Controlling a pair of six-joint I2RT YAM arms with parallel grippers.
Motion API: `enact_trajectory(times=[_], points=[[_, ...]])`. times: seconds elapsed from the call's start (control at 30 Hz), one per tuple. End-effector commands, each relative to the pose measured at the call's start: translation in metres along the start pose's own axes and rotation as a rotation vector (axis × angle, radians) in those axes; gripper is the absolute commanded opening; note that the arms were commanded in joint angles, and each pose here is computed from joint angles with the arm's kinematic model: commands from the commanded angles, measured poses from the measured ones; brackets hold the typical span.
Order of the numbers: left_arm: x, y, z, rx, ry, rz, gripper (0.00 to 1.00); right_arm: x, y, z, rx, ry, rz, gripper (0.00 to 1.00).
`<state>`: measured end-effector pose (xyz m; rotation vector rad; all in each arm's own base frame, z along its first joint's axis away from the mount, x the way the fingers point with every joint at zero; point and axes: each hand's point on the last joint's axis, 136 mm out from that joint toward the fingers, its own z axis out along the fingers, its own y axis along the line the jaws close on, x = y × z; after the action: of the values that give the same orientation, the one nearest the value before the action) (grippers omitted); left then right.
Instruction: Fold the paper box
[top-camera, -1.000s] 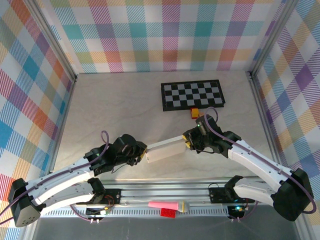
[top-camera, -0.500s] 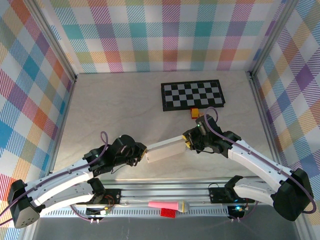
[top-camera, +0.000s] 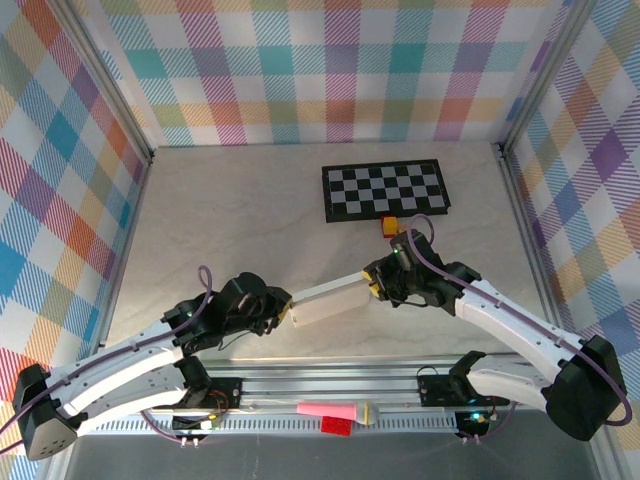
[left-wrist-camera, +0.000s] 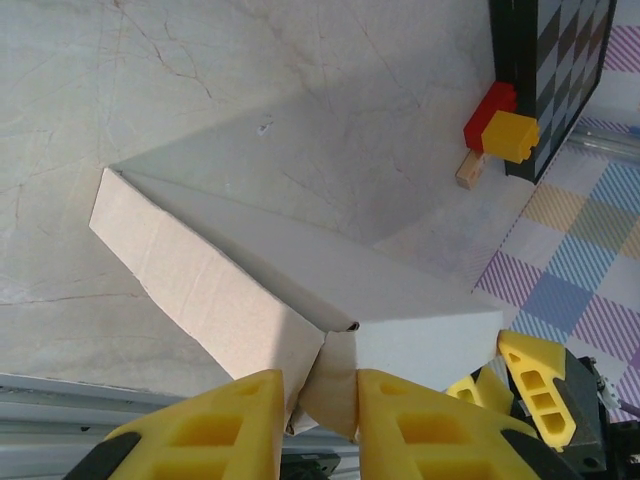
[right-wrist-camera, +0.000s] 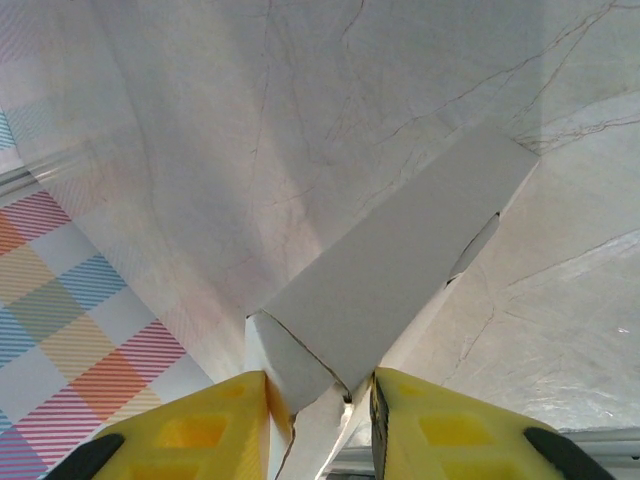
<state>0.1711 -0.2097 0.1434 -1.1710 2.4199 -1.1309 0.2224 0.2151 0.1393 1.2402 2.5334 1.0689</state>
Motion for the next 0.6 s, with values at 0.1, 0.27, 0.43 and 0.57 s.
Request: enact_trajectory(times=[0.1,0.27,0.43,0.57], points=[[-0.014,0.065,0.008,-0.236,-0.040,0.042,0.24,-0.007,-0.040,0.010,0.157,-0.020,0.030,0.31],[-0.015,0.067,0.010,-0.253,-0.045,0.058,0.23,-0.006,-0.041,0.010,0.163,-0.018,0.028,0.30],[-0.018,0.077,0.006,-0.277,-0.053,0.060,0.22,-0.007,-0.042,0.011,0.167,-0.016,0.028,0.31],[-0.022,0.079,0.004,-0.264,-0.066,0.060,0.19,-0.007,-0.043,0.011,0.171,-0.014,0.030,0.30]])
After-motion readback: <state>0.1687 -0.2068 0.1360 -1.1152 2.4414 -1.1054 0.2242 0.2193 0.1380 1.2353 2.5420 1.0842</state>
